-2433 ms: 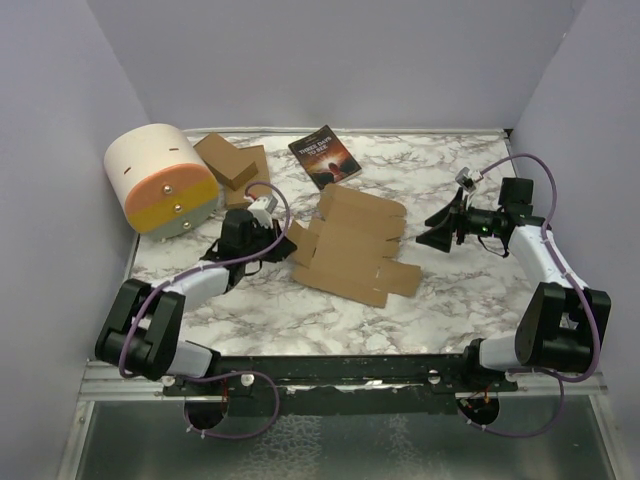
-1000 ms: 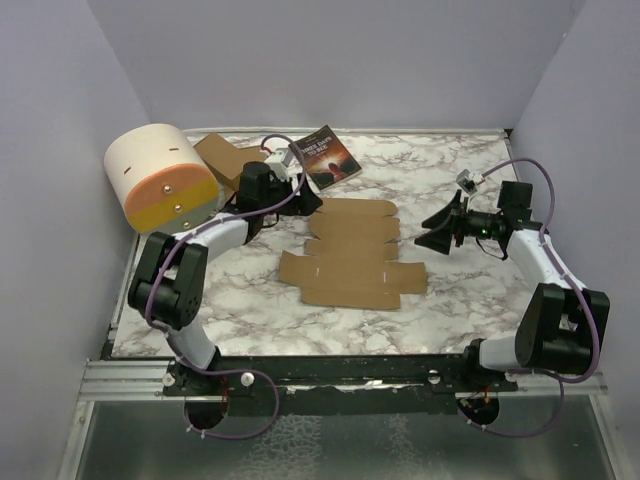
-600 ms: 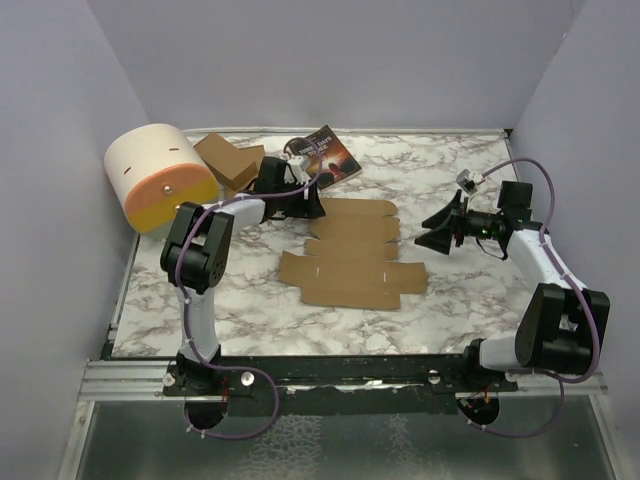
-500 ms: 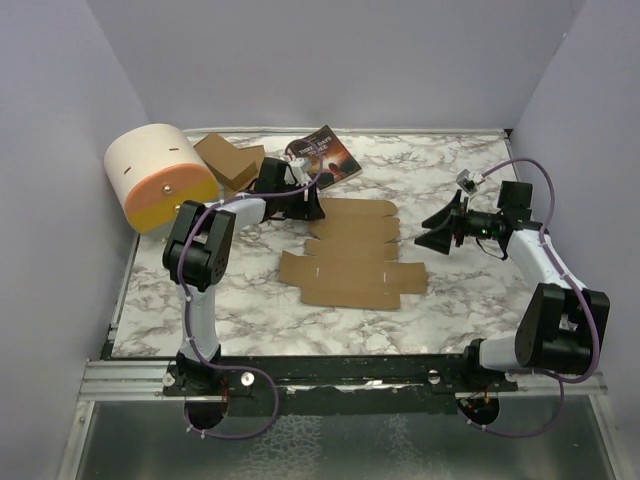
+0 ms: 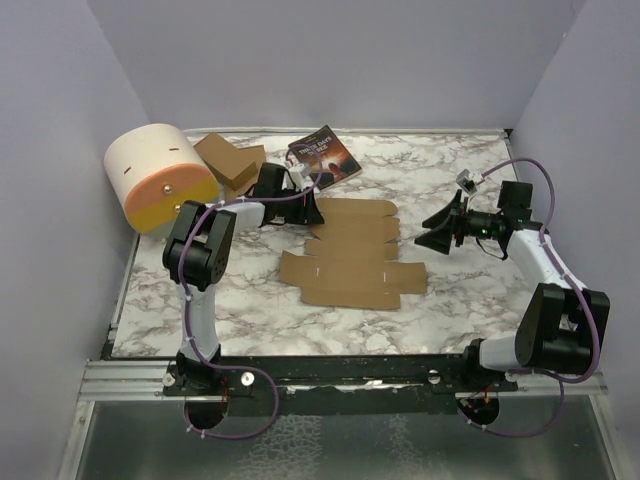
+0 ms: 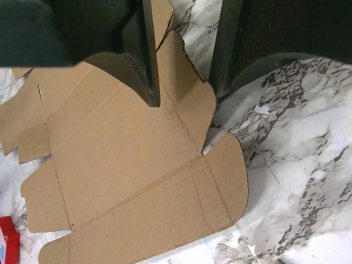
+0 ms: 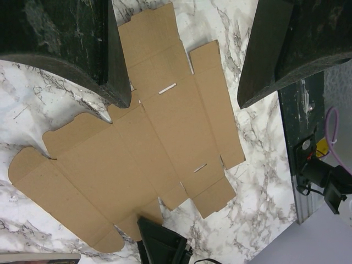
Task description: Fold the paper box
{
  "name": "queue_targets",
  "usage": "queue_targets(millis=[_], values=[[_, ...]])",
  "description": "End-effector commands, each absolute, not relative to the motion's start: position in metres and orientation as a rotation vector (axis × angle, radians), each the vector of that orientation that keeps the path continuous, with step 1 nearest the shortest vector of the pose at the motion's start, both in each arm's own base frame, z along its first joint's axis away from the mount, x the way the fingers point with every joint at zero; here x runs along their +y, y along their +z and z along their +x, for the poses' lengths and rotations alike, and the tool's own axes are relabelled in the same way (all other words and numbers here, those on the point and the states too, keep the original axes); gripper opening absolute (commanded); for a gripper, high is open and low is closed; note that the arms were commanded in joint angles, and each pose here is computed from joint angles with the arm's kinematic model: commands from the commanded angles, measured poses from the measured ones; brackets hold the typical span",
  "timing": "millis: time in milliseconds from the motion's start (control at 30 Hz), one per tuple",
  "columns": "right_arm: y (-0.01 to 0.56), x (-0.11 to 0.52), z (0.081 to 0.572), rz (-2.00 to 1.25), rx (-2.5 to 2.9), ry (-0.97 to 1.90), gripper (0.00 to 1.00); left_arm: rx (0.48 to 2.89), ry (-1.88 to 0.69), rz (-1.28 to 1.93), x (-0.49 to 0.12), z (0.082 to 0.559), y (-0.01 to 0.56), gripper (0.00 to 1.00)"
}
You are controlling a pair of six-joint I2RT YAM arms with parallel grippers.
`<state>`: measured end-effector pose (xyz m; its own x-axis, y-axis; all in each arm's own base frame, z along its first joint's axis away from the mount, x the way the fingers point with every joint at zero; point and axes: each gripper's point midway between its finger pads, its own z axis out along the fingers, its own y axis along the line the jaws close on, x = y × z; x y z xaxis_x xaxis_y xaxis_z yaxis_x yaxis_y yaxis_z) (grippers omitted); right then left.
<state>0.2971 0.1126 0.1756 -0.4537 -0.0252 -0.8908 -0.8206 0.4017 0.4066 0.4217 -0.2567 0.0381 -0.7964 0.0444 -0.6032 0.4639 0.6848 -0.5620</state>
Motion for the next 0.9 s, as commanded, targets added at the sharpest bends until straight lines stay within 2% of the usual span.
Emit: queue_targets(millis=[0, 133, 233, 367, 433, 733, 867], values=[[0.177, 0.111, 0.301, -0.744, 1.779, 1.121, 0.79, 2.368, -1.013, 0.364, -0.253, 0.408, 0.031, 0.43], [0.176, 0.112, 0.3, -0.741, 1.78, 1.13, 0.79, 2.364, -1.011, 0.338, -0.252, 0.409, 0.029, 0.32], [0.176, 0.112, 0.299, -0.743, 1.776, 1.132, 0.79, 2.345, -1.003, 0.316, -0.251, 0.412, 0.032, 0.2], [0.179, 0.113, 0.298, -0.749, 1.763, 1.143, 0.79, 2.236, -0.997, 0.319, -0.251, 0.416, 0.052, 0.06], [0.181, 0.114, 0.297, -0.755, 1.753, 1.15, 0.79, 2.167, -0.977, 0.327, -0.248, 0.414, 0.063, 0.02], [0.19, 0.12, 0.287, -0.82, 1.656, 1.205, 0.79, 1.846, -0.916, 0.297, -0.226, 0.374, 0.11, 0.0], [0.19, 0.123, 0.28, -0.849, 1.62, 1.229, 0.79, 1.776, -0.932, 0.256, -0.223, 0.366, 0.125, 0.0]])
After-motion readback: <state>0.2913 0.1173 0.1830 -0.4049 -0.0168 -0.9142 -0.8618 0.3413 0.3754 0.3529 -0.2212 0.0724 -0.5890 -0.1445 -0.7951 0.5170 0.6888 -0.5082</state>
